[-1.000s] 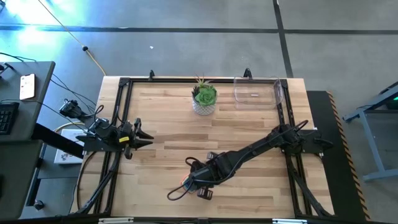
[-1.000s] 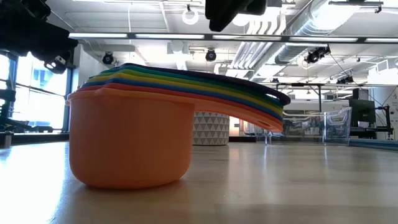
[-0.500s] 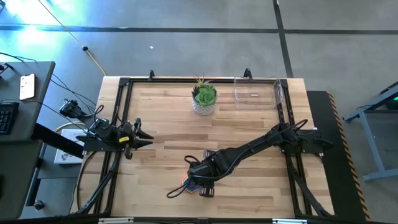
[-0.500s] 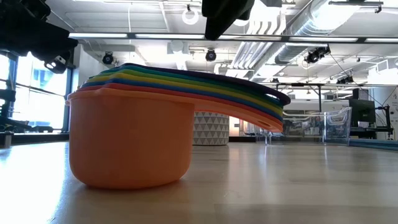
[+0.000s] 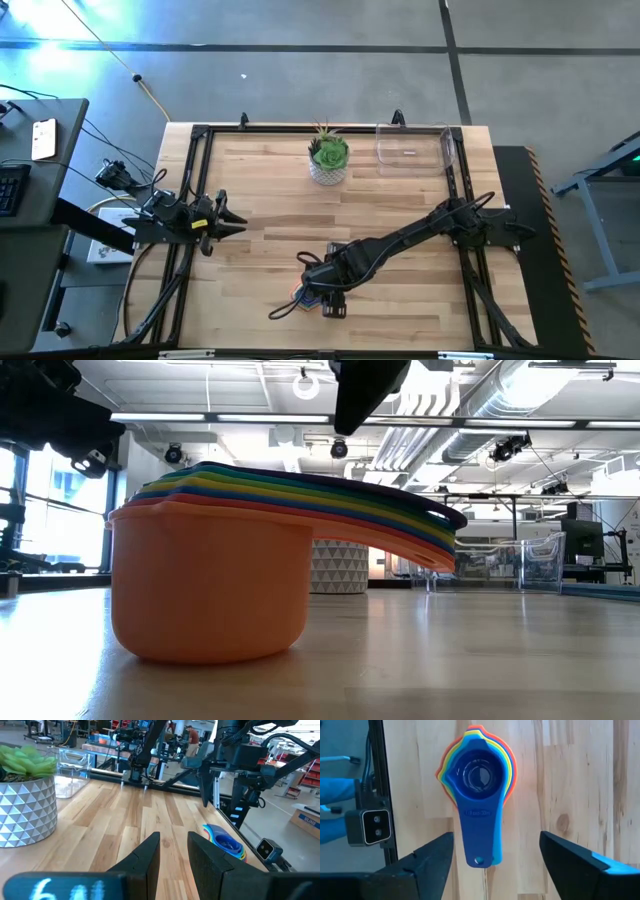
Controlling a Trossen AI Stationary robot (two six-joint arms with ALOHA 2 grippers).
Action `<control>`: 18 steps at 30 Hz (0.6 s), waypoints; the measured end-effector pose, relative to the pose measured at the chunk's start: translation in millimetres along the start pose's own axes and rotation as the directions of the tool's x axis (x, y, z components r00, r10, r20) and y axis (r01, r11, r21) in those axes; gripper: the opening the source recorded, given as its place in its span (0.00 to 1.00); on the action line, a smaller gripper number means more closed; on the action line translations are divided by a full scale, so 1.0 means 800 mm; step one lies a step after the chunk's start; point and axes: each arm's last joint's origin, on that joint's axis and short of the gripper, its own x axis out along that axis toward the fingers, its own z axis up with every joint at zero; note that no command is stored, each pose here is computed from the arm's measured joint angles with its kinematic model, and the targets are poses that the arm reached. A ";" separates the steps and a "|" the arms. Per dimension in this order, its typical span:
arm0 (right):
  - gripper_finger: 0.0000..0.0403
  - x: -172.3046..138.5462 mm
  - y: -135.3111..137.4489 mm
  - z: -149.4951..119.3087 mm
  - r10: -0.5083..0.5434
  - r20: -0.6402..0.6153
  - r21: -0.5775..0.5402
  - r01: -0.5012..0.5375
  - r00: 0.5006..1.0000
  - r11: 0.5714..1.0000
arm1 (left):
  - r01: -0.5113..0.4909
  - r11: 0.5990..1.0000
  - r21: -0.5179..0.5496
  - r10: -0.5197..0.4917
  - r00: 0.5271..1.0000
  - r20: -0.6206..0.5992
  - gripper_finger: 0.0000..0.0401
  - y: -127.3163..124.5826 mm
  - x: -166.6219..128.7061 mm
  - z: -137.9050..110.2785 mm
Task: Nest measuring cups in basket
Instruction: Put the nested measuring cups into the transparent bin
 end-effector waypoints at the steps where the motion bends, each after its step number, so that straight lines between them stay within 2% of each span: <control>1: 0.72 0.000 0.000 0.000 0.000 -0.001 0.000 0.000 1.000 1.000 | 0.000 1.000 0.000 0.000 1.000 0.000 0.22 0.000 0.000 0.000; 10: 0.72 0.013 0.009 -0.007 -0.020 -0.031 -0.073 0.018 0.999 0.997 | 0.000 1.000 0.000 0.000 1.000 0.000 0.22 0.000 0.000 0.000; 18: 0.72 0.043 0.014 -0.011 -0.046 -0.082 -0.119 0.036 0.996 0.992 | 0.001 1.000 0.000 -0.001 1.000 -0.001 0.22 0.000 0.000 0.000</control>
